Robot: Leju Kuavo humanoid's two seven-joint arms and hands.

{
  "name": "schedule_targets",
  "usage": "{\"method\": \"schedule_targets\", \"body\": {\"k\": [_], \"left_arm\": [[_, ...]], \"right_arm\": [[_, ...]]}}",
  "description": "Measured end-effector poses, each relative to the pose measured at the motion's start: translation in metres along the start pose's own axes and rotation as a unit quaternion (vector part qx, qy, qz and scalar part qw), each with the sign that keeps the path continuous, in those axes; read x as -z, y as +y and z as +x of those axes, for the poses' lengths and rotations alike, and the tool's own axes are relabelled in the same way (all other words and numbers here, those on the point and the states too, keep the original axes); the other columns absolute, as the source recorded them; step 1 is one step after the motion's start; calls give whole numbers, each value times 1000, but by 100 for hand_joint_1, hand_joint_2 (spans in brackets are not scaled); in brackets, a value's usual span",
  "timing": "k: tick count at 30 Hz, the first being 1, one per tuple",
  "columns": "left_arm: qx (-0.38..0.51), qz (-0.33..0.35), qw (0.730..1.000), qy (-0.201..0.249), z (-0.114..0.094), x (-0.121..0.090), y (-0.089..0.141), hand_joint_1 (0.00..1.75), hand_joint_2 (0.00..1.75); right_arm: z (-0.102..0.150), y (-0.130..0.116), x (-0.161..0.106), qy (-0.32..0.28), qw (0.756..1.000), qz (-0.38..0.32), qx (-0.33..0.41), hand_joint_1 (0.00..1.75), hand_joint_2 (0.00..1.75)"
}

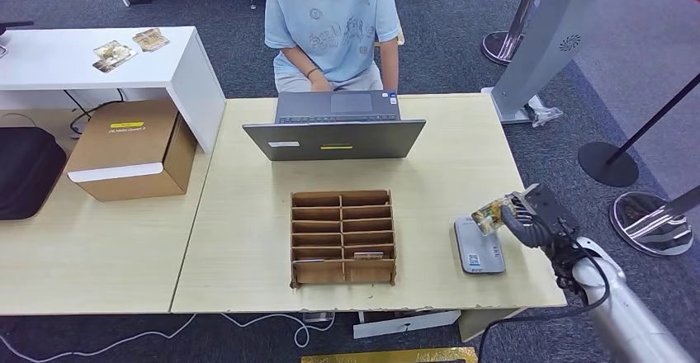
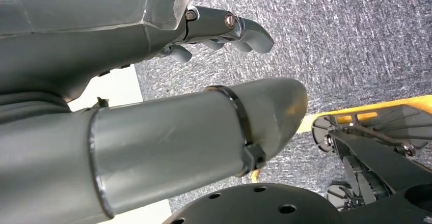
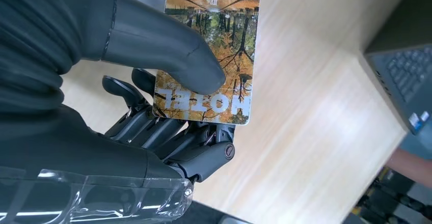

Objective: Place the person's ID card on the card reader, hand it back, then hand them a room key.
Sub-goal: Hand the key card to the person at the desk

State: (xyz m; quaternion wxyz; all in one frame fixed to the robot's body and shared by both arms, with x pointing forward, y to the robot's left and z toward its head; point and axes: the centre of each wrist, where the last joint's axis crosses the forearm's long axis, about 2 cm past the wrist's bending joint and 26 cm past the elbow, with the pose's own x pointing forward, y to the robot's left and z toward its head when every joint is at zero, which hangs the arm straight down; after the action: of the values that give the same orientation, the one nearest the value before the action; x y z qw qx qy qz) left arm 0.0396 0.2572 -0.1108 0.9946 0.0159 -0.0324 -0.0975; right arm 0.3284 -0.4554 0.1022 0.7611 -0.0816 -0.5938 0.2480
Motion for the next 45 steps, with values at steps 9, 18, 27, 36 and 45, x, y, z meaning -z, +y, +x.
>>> {"method": "schedule_targets", "body": {"k": [9,18,27,36,45], "left_arm": [[31,4,1000,-3,1,0,-4,0,0],[88,3,996,-28,10,-2,-10,0,0],[115,-5,993,-27,14,-2,-12,0,0],[101,-8,994,-28,16,-2,-11,0,0],[96,-8,995,-28,16,-2,-11,0,0]], "right_arm": [[16,-11,-14,-58,997,-41,3,175,175],[26,-25,-51,-95,991,-93,-22,175,175],[52,-60,-65,-120,984,-126,-49,175,175],[104,-74,-16,-152,972,-155,-91,175,175],[156,-69,35,-173,966,-145,-123,175,175]]}}
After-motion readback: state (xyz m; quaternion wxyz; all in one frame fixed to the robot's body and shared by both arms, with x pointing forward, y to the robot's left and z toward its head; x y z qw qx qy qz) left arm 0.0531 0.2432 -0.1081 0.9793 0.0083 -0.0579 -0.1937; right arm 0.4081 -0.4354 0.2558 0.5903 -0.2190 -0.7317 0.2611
